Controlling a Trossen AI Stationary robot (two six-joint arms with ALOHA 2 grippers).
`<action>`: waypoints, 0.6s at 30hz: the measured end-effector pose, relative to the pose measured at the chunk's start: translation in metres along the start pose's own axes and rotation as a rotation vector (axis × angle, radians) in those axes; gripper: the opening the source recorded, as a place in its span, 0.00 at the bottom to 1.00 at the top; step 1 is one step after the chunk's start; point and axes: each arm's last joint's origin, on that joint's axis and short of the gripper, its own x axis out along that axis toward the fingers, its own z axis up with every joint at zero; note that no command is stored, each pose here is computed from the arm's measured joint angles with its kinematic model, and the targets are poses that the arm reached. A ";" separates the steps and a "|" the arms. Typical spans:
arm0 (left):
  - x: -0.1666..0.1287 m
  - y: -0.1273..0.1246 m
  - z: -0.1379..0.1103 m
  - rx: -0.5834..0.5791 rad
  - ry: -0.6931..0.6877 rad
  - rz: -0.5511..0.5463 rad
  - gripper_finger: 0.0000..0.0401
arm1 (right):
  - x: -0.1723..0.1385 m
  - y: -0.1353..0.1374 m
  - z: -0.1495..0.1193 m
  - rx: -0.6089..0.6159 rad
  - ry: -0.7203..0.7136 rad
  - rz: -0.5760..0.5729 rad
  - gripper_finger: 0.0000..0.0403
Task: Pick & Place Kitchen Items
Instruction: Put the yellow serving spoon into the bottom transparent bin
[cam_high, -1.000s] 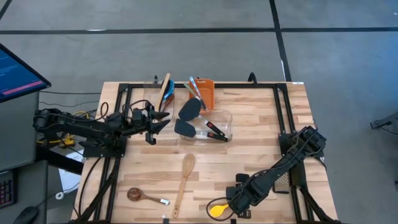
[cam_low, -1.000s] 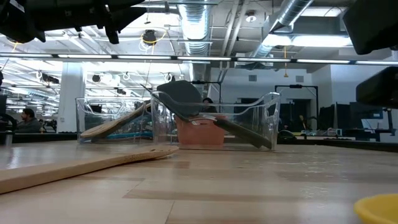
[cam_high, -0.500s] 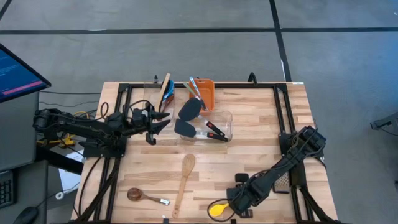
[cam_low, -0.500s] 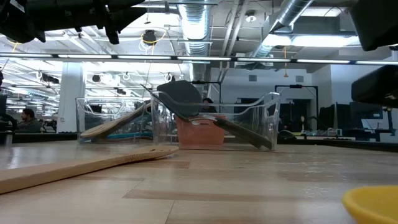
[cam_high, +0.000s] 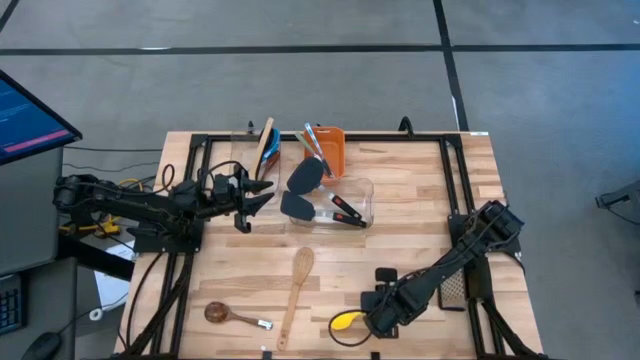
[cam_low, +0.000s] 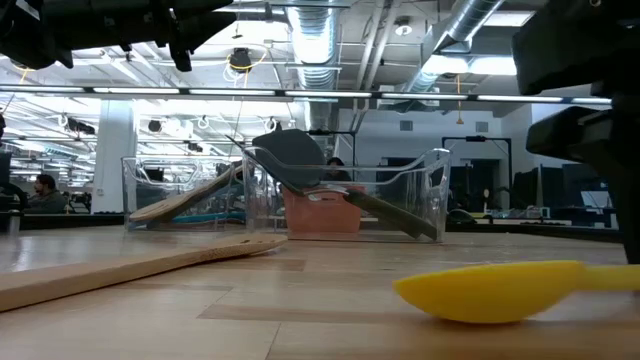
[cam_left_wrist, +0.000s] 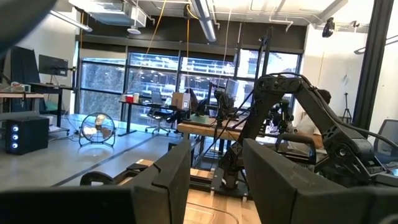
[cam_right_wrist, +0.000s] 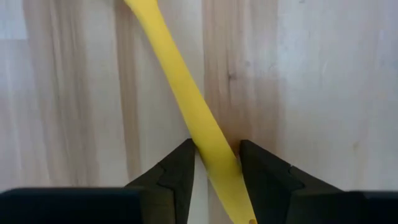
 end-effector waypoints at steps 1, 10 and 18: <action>0.000 0.000 0.000 0.000 0.000 0.000 0.33 | 0.000 0.000 0.000 0.000 -0.001 -0.002 0.30; 0.000 0.000 0.000 0.000 0.002 0.001 0.33 | 0.000 0.000 0.001 0.002 0.000 0.009 0.20; 0.000 0.000 0.000 -0.022 0.002 0.004 0.33 | 0.000 0.000 0.000 0.002 0.001 0.009 0.12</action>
